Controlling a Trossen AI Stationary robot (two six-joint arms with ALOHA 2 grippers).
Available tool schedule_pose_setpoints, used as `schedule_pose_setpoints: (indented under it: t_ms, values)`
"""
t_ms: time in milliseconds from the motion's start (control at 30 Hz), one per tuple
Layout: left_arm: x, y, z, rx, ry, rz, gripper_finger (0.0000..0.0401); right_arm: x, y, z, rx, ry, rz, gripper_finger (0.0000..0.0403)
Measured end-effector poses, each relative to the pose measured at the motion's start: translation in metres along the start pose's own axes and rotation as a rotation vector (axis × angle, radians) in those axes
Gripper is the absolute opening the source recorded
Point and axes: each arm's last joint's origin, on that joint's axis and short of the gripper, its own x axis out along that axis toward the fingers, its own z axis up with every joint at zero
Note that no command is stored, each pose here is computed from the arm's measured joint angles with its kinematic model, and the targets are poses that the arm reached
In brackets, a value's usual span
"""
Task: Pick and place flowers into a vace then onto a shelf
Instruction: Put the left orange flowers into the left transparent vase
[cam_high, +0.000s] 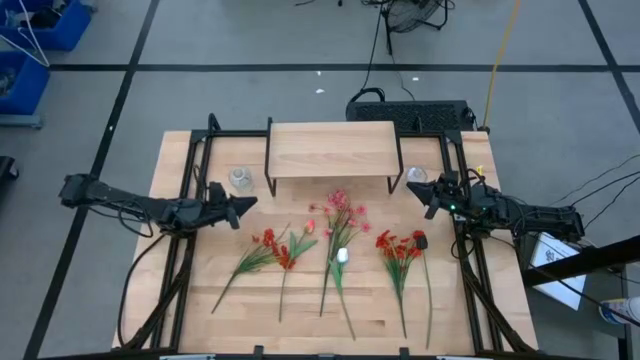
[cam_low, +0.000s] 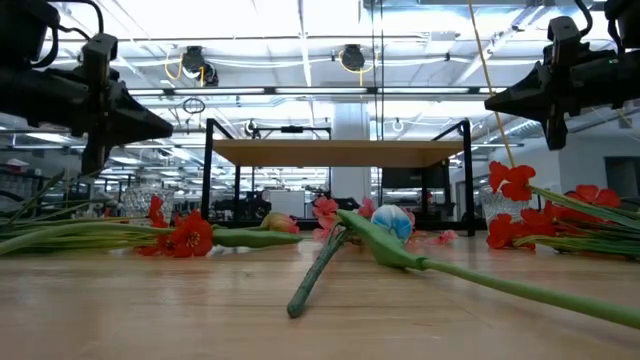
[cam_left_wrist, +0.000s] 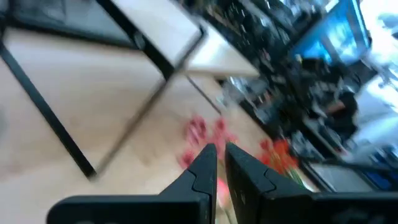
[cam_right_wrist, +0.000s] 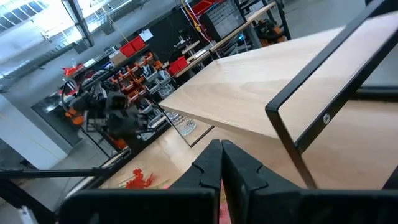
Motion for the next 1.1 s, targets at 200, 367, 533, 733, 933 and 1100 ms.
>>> schedule_pose_setpoints:
  t_ms: [200, 367, 533, 733, 933, 1100]
  values:
    - [0.0, -0.003, 0.004, -0.075, -0.049, -0.013, 0.0037, 0.0, 0.004, 0.006, 0.022, -0.061, 0.037, 0.0]
    - [-0.001, -0.009, 0.011, -0.311, -0.106, -0.083, 0.0037, -0.002, 0.008, 0.017, 0.143, -0.178, 0.062, 0.0]
    - [-0.002, -0.015, 0.017, -0.432, -0.137, -0.154, 0.0037, -0.004, 0.011, 0.025, 0.322, -0.275, 0.082, 0.0]
    - [-0.005, -0.021, 0.025, -0.578, -0.166, -0.254, 0.0037, -0.003, 0.01, 0.026, 0.306, -0.3, 0.04, 0.0]
    - [-0.011, -0.049, 0.057, -0.633, -0.23, -0.383, 0.0037, -0.003, 0.01, 0.024, 0.296, -0.275, 0.059, 0.0]
    - [-0.012, -0.1, 0.1, -0.437, -0.144, -0.317, 0.0037, -0.003, 0.012, 0.024, 0.296, -0.244, 0.105, 0.0]
